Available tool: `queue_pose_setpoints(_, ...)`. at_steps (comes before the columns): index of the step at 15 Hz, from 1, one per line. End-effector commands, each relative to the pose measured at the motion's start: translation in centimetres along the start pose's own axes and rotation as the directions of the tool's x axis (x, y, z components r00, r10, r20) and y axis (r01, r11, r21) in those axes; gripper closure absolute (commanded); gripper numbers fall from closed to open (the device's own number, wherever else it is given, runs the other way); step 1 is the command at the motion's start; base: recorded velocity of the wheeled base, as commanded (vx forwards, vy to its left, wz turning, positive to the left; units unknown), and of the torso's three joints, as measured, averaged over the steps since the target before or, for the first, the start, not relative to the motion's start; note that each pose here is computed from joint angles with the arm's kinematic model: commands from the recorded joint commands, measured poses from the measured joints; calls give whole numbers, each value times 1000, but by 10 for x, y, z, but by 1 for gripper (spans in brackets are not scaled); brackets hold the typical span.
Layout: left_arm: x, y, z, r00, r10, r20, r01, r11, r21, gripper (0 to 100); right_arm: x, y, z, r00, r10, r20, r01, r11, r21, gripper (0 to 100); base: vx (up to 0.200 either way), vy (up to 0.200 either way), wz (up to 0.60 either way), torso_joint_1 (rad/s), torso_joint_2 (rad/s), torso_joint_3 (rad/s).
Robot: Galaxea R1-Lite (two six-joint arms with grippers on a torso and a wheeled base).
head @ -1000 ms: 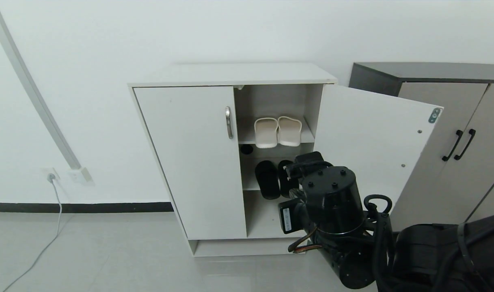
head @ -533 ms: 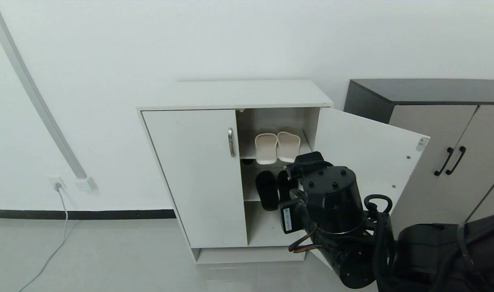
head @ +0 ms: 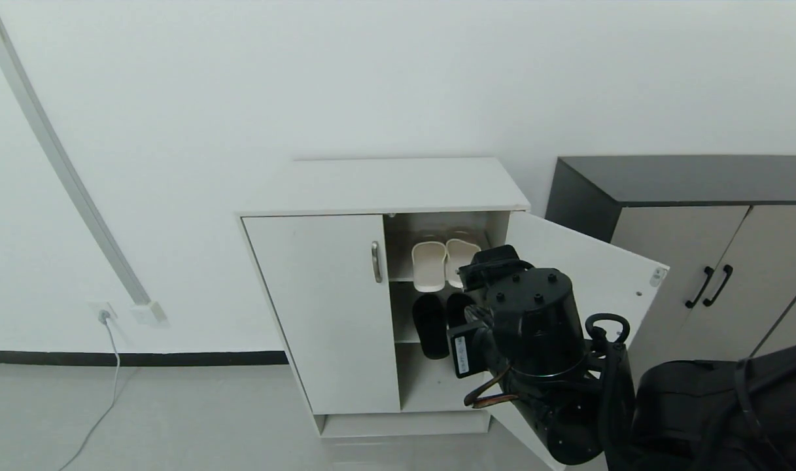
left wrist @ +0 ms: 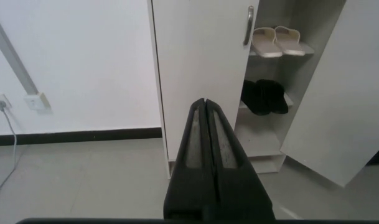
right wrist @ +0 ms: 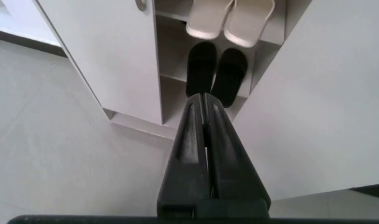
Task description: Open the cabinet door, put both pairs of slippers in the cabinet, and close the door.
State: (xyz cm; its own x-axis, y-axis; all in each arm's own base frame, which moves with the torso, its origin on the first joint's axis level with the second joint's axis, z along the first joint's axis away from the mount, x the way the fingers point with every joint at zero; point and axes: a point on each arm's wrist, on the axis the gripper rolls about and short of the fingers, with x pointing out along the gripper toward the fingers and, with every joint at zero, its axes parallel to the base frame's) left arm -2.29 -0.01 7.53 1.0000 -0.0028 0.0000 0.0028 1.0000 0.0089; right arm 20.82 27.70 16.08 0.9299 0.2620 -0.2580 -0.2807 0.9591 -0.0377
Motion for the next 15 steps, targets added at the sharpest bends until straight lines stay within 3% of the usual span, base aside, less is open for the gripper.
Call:
queue_pose_setpoints(1,0,0,0,1000,0,-2,0,1000,0,100,1,0,0,1000,-3,1,3,1000,0,100,0,0,0,212,-525,-315)
queue_pose_setpoints(10,0,0,0,1000,0,-2,0,1000,-1,100,0,-3,1,999,14,35,-13,1000,-18,100,0,0,0,244,-563,-320)
queue_pose_setpoints(15,0,0,0,1000,0,-2,0,1000,-1,100,0,-3,0,999,30,29,-29,999,-21,100,0,0,0,34,-74,-36)
